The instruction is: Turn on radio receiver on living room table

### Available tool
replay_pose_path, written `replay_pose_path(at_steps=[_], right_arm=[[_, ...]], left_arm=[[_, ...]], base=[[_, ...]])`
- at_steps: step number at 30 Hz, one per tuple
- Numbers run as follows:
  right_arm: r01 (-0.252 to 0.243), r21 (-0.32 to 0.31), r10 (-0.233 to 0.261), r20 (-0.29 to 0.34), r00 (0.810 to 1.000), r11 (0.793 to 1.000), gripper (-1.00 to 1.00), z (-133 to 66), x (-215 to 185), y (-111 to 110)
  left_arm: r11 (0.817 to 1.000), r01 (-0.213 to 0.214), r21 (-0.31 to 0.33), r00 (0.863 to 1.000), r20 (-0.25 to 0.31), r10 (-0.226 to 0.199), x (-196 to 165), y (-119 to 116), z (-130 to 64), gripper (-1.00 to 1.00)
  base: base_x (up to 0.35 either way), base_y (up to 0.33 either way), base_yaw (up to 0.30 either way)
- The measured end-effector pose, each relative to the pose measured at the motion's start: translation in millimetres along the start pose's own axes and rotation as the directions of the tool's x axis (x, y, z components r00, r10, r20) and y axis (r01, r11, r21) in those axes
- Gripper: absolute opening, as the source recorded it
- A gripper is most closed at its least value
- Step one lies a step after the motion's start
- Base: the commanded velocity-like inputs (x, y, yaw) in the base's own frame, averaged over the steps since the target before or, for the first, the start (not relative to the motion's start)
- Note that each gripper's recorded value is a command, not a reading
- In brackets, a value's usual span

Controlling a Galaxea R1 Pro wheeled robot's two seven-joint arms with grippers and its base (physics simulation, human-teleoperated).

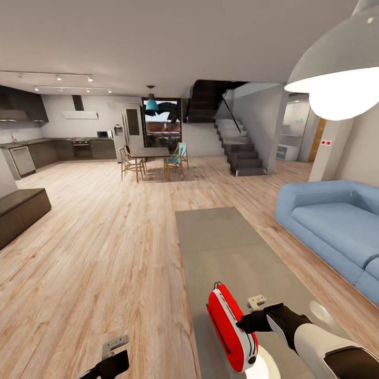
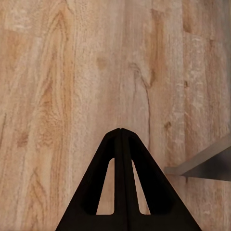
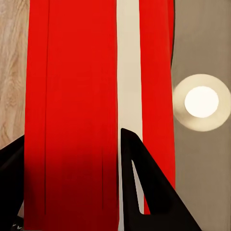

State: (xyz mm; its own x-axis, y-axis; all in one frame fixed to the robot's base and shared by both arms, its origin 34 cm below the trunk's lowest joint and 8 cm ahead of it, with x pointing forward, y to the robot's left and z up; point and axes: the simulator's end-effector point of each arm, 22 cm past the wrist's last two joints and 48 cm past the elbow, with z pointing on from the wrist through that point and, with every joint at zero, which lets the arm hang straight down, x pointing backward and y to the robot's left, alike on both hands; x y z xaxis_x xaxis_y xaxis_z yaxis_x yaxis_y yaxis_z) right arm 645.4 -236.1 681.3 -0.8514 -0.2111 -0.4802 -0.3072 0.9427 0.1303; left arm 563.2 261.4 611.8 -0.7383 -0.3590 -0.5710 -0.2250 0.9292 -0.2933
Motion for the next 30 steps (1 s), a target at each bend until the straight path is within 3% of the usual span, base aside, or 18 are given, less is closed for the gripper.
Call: replay_pose_path(at_steps=[30], right_arm=[[-0.001, 0.000, 0.001, 0.002, 1.000, 1.000, -1.00, 4.0, 1.7, -0.6]], left_arm=[[1.000, 0.000, 0.001, 1.000, 0.001, 0.000, 2.3, 1.1, 3.5, -1.00]], base=[[0.000, 0.000, 0.000]])
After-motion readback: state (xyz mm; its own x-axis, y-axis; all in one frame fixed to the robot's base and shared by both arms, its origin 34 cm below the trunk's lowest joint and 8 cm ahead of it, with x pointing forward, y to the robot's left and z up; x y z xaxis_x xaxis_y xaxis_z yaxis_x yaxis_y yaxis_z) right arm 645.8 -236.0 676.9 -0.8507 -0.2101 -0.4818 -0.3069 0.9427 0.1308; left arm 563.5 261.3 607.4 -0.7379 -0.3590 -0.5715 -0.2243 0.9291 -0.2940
